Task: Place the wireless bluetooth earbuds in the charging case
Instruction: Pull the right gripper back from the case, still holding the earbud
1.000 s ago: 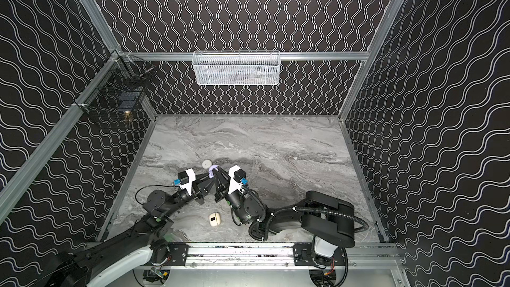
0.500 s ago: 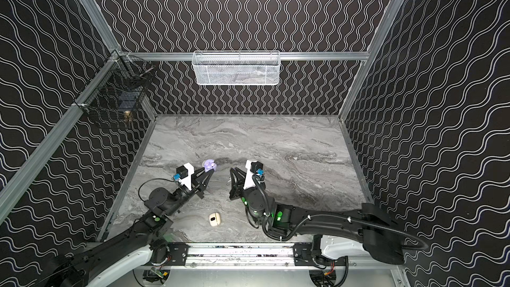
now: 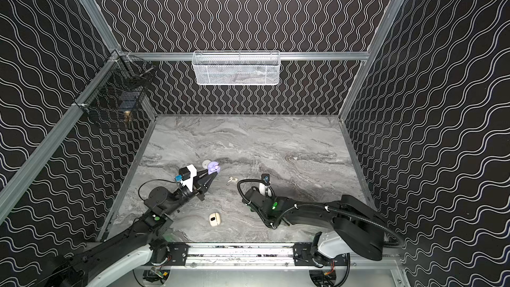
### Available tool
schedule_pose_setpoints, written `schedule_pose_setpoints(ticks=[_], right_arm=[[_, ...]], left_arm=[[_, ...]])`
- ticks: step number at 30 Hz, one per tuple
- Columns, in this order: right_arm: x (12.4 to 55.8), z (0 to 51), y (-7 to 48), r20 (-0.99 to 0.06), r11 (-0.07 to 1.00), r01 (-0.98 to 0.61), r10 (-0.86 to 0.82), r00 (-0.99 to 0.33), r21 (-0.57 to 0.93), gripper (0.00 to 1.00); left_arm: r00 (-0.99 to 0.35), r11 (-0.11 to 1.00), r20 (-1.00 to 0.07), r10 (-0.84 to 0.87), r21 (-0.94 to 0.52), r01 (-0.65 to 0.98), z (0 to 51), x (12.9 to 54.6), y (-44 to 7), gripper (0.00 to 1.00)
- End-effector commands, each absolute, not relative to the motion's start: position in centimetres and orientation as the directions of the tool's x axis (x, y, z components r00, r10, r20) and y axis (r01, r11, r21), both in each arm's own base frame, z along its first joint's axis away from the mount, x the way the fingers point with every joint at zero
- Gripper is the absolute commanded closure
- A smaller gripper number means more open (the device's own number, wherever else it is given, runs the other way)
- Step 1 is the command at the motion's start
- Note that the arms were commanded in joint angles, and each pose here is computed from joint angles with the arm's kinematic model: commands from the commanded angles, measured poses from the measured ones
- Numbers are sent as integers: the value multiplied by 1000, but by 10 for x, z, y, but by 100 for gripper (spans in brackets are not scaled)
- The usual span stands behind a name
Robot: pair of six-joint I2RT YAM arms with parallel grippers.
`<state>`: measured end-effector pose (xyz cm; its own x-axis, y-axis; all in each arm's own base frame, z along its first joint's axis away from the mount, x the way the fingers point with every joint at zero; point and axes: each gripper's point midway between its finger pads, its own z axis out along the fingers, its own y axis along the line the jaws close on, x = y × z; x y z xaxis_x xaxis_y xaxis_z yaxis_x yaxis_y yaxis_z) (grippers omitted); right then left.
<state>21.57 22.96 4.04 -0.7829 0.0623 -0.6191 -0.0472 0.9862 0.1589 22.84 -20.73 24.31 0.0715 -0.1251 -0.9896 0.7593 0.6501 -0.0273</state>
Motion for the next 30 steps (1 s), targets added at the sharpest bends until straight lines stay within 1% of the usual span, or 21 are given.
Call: schedule_pose_setpoints(ticks=[1,10,11,15,19,23,28,30], right_arm=[[213,24,226,-572,989,-26,64,-818,148,86],[211,-3,221,-515,996,-18,29,-857,86,80],[210,-3,220,-515,996,-17,28,-857,83,77],[210,2,212,-515,998,4,33,-857,57,57],[207,11,210,-495,1000,-15,-4,-869,17,46],[206,17,211,-458,999,-38,-46,-888,-28,46],[208,19,221,-395,997,-74,-73,-916,-13,46],[210,17,222,-365,996,-85,-81,-927,-5,48]], left_arm=[[125,629,-981,-145,6,777,256,222,-209,100],[126,636,-982,-141,7,771,255,224,-208,100],[126,636,-982,-139,9,772,255,224,-208,100],[124,637,-983,-139,7,771,254,224,-208,100],[123,631,-983,-139,8,776,255,224,-210,100],[125,636,-982,-141,7,772,255,224,-208,100],[123,633,-983,-140,7,774,255,223,-209,100],[127,636,-982,-141,9,772,256,223,-208,100]])
